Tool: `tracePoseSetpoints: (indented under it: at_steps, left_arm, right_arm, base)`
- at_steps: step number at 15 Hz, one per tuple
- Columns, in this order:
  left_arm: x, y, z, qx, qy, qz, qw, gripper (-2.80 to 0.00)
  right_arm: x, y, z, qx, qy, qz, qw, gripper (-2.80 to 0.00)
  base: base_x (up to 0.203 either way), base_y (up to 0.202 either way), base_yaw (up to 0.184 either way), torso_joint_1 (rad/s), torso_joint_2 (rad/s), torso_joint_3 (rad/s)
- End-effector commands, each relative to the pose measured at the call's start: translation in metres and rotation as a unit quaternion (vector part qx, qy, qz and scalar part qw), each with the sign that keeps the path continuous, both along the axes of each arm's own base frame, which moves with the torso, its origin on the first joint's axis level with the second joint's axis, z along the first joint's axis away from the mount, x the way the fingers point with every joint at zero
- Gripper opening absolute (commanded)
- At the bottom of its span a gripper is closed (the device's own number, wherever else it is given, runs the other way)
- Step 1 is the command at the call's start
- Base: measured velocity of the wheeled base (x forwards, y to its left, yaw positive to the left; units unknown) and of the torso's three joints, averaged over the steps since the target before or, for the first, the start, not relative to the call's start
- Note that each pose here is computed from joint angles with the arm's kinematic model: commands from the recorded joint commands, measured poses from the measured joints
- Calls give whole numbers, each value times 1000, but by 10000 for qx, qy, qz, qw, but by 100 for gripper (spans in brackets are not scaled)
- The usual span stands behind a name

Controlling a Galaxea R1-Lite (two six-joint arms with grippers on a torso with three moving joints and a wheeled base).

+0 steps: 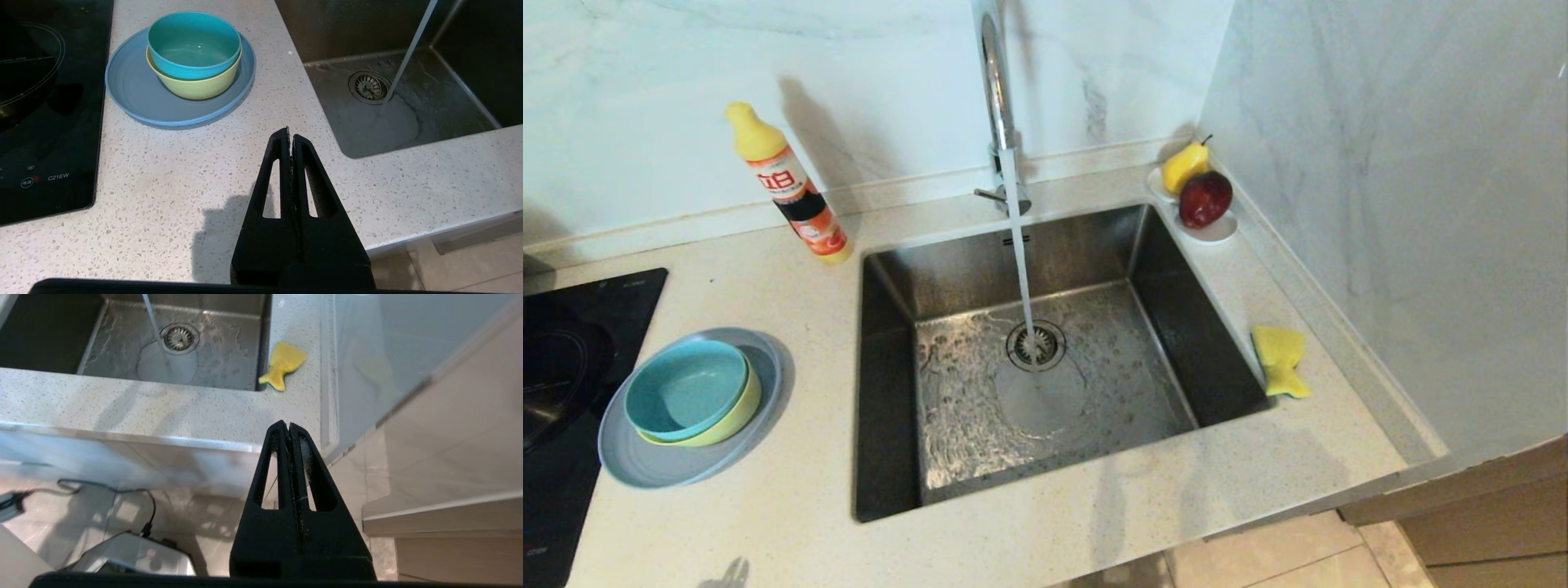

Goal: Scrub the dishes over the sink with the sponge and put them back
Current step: Pick up a bowl and the sponge

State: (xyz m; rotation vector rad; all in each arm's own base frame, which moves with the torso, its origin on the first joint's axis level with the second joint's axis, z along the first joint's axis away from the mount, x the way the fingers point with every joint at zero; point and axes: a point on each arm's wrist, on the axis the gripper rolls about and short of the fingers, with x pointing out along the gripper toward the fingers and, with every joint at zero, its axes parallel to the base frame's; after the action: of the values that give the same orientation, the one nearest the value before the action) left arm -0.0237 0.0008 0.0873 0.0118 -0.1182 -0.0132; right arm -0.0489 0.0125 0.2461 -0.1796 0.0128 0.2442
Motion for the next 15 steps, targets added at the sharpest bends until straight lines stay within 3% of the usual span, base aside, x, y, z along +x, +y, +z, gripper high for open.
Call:
tracePoseSetpoints:
  at_steps: [1, 5, 9, 12, 15]
  left_arm:
    - [3, 0, -11, 4, 192, 1, 9998, -280]
    - [3, 0, -11, 4, 192, 1, 9998, -280]
    - [3, 0, -11, 4, 192, 1, 9998, -280]
    - [3, 0, -11, 4, 192, 1, 9998, -280]
    - [3, 0, -11, 4, 192, 1, 9998, -280]
  right_arm:
    - [35, -3, 25, -14, 465, 9, 9989, -280]
    - [79, -8, 38, -38, 1138, 31, 9935, -280]
    - [138, -14, 27, 153, 2210, 112, 9751, -280]
    - [170, -12, 16, 160, 2737, 93, 9616, -280]
    - [211, -6, 3, 388, 3103, -190, 9496, -280]
  base:
    - [0, 0, 0, 0, 0, 0]
    - [0, 0, 0, 0, 0, 0]
    - [0, 0, 0, 0, 0, 0]
    - [0, 0, 0, 0, 0, 0]
    - [0, 0, 0, 0, 0, 0]
